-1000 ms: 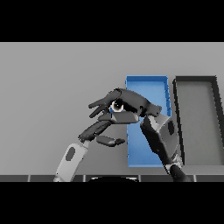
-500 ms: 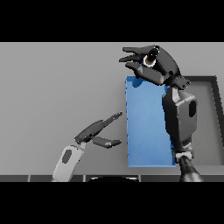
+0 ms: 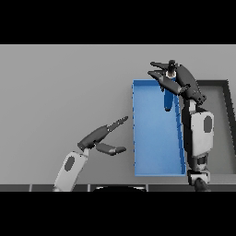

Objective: Pick up the blue pipe and place it into the blue bin.

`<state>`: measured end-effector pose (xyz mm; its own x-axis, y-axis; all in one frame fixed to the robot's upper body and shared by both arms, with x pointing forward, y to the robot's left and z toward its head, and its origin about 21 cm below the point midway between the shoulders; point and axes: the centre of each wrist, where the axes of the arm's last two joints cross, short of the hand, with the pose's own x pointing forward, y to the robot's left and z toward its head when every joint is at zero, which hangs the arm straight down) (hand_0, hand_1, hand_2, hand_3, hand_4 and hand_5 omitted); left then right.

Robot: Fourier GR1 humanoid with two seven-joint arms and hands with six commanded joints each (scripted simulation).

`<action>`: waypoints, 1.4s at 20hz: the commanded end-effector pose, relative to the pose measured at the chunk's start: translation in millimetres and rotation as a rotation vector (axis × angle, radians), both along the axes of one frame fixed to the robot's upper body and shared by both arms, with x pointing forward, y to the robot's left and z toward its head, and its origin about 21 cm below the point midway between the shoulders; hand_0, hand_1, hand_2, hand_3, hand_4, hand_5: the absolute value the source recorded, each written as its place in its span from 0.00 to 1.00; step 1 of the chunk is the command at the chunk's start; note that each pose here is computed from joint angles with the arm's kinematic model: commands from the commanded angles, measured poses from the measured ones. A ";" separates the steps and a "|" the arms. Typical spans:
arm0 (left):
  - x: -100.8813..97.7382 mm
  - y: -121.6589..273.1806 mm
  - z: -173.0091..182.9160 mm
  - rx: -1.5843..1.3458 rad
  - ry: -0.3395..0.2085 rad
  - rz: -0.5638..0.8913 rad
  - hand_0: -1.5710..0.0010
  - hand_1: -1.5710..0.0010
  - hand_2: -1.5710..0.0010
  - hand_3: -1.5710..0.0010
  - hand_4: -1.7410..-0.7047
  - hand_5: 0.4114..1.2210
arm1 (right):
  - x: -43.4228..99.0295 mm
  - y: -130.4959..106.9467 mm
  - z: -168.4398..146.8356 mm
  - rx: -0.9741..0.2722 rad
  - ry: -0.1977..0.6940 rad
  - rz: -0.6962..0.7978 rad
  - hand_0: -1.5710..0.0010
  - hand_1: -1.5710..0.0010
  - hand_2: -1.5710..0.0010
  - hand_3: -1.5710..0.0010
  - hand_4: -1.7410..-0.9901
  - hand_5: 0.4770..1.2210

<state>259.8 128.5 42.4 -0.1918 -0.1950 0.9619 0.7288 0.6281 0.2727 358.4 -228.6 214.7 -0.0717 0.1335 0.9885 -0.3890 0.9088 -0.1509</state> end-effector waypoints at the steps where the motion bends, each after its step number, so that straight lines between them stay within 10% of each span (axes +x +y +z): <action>1: -0.7 -5.6 -1.0 0.008 0.006 0.000 1.00 1.00 1.00 1.00 0.78 0.06 | -0.4 -3.3 -10.1 -0.005 0.033 -0.031 0.00 0.00 0.00 0.00 0.32 1.00; 9: 0.2 -2.0 -4.3 0.008 -0.020 0.018 1.00 1.00 1.00 1.00 0.79 0.08 | -4.3 -18.1 -84.5 -0.070 0.310 -0.188 0.00 0.00 0.00 0.00 0.32 1.00; 13: 3.8 -1.2 -2.0 0.005 -0.028 0.029 1.00 1.00 1.00 1.00 0.79 0.09 | -8.0 -14.4 -108.5 -0.081 0.459 -0.216 0.00 0.00 0.00 0.59 0.13 1.00; 16: 4.7 -2.1 -2.0 0.009 -0.026 0.023 1.00 1.00 1.00 1.00 0.79 0.10 | -6.7 -12.2 -113.2 -0.072 0.570 -0.256 0.00 0.00 0.03 0.71 0.15 0.92; 21: 2.4 -1.3 -3.4 -0.002 -0.017 0.027 1.00 1.00 1.00 1.00 0.79 0.10 | -6.5 -11.8 -105.4 -0.164 0.636 -0.278 0.65 0.67 0.68 0.90 0.54 0.85; 28: -1.0 -4.3 -1.6 0.003 -0.022 0.024 1.00 1.00 1.00 1.00 0.78 0.10 | -11.8 -5.3 -100.3 -0.515 0.555 -0.113 0.93 0.93 0.93 0.98 0.73 0.45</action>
